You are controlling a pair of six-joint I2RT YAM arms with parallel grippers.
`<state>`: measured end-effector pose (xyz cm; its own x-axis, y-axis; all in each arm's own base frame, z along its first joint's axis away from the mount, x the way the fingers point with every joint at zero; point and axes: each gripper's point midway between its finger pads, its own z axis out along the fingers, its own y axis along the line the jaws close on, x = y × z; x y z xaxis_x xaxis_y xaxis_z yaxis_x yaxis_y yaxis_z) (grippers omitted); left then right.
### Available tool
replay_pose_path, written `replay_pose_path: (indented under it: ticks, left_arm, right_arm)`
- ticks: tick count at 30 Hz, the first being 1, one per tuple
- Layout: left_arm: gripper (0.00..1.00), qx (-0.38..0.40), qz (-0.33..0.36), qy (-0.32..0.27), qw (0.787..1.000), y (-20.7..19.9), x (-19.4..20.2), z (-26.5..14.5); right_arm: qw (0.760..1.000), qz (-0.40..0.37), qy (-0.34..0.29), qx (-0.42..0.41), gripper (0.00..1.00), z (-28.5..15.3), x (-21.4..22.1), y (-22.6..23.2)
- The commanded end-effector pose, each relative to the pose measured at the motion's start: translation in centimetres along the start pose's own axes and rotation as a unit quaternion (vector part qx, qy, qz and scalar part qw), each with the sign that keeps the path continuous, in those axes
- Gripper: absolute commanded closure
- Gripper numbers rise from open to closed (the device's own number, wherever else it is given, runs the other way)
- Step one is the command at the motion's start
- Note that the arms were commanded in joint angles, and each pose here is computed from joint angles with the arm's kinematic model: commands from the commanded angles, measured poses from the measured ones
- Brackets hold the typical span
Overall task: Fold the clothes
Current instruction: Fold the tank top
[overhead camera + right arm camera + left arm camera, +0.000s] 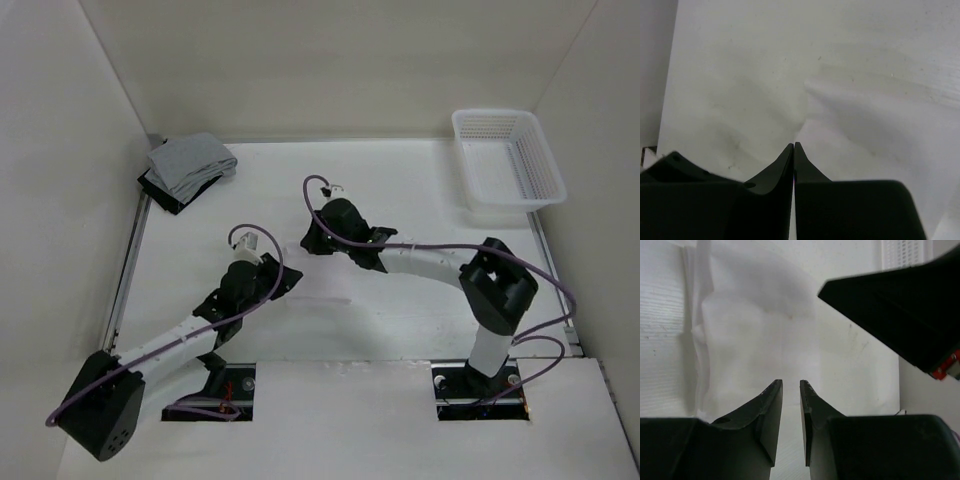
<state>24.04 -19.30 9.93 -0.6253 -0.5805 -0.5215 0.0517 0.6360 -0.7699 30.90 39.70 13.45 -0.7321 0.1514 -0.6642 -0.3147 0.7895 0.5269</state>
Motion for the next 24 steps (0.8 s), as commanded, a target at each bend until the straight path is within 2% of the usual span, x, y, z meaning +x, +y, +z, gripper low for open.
replay_pose_path:
  ticks: [1, 8, 13, 20, 24]
  left_arm:
    - [0.81, 0.019, 0.002, -0.042, 0.999, -1.4, -1.5, 1.2]
    - [0.82, -0.049, -0.012, 0.005, 0.999, 4.2, 2.5, 1.6]
    - [0.82, -0.07, -0.021, 0.017, 0.997, 6.1, 3.8, 0.8]
    - [0.82, -0.08, -0.024, 0.016, 0.996, 7.0, 4.0, 0.3]
    - [0.82, -0.044, -0.019, -0.003, 0.999, 4.5, 2.5, 0.0]
  right_arm:
    - [0.996, 0.018, 0.0, -0.085, 0.96, 2.6, -0.1, 2.0]
    - [0.99, 0.057, 0.028, -0.122, 0.95, 7.0, 0.6, 1.8]
    - [0.989, 0.081, 0.03, -0.116, 0.95, 9.9, 0.3, 0.5]
    - [0.984, 0.12, 0.018, -0.13, 0.94, 12.6, -0.9, 0.0]
    - [0.978, 0.126, 0.0, -0.166, 0.93, 11.7, -3.3, 2.3]
